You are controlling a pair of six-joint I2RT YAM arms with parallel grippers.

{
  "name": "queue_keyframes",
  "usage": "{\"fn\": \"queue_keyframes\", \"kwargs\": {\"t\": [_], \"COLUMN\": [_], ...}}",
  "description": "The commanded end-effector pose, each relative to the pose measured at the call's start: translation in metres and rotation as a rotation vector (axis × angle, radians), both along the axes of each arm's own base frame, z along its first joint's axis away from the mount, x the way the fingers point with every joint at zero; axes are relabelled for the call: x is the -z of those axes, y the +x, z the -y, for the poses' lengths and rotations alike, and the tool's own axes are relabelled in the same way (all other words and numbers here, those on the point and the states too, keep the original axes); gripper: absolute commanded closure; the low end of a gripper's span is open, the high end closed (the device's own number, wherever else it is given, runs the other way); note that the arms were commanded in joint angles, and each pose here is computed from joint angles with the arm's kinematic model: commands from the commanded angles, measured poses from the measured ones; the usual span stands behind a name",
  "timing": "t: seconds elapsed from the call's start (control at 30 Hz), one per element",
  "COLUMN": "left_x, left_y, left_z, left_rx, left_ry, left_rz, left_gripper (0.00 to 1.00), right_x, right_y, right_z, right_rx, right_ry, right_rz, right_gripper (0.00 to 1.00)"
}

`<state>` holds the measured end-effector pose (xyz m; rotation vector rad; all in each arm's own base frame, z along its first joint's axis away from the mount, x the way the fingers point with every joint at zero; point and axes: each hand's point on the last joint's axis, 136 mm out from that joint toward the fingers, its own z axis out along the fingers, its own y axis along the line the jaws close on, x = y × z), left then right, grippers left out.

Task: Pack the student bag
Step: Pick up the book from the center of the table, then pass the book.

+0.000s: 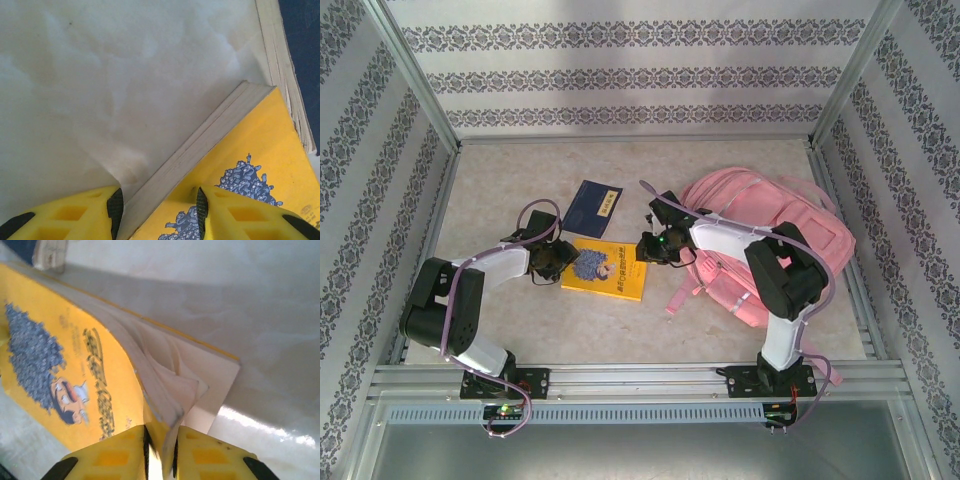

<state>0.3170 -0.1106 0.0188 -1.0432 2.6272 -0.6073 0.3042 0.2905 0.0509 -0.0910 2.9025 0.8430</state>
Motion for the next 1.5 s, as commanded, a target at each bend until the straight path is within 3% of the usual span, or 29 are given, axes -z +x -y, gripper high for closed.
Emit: {"fn": "queue_keyframes", "kwargs": {"t": [0.0, 0.03, 0.1, 0.3, 0.4, 0.67, 0.87, 1.17, 1.3, 1.47], "left_x": [0.006, 0.005, -0.003, -0.044, -0.060, -0.061, -0.046, -0.031, -0.022, -0.026], "left_y": [0.009, 0.009, 0.006, -0.013, -0.025, -0.049, -0.042, -0.018, -0.012, -0.006], "left_z": [0.035, 0.034, 0.027, -0.013, -0.031, -0.017, -0.002, 0.013, 0.016, 0.014], "left_rx": [0.108, 0.111, 0.117, 0.045, 0.001, -0.082, -0.152, -0.197, -0.215, -0.230], "left_ry": [-0.098, -0.088, -0.047, 0.090, 0.105, -0.095, -0.241, -0.320, -0.327, -0.319], "left_rz": [0.035, 0.031, 0.023, 0.035, 0.037, 0.057, 0.071, 0.092, 0.088, 0.110], "left_gripper": [0.55, 0.55, 0.52, 0.28, 0.21, 0.16, 0.13, 0.20, 0.32, 0.55], "right_x": [-0.028, -0.028, -0.029, -0.045, -0.051, -0.064, -0.065, -0.068, -0.069, -0.066], "right_y": [-0.013, -0.013, -0.011, -0.003, 0.001, 0.006, 0.001, -0.004, -0.005, -0.010], "right_z": [-0.017, -0.015, -0.012, -0.012, -0.015, -0.018, -0.027, -0.036, -0.037, -0.038], "right_rx": [-0.069, -0.061, -0.024, 0.127, 0.193, 0.305, 0.330, 0.324, 0.325, 0.320], "right_ry": [0.058, 0.059, 0.091, 0.228, 0.287, 0.396, 0.462, 0.504, 0.517, 0.514], "right_rz": [0.014, 0.010, -0.012, -0.120, -0.177, -0.244, -0.291, -0.315, -0.318, -0.327], "right_gripper": [0.94, 1.00, 1.00, 1.00, 1.00, 1.00, 1.00, 1.00, 1.00, 1.00]}}
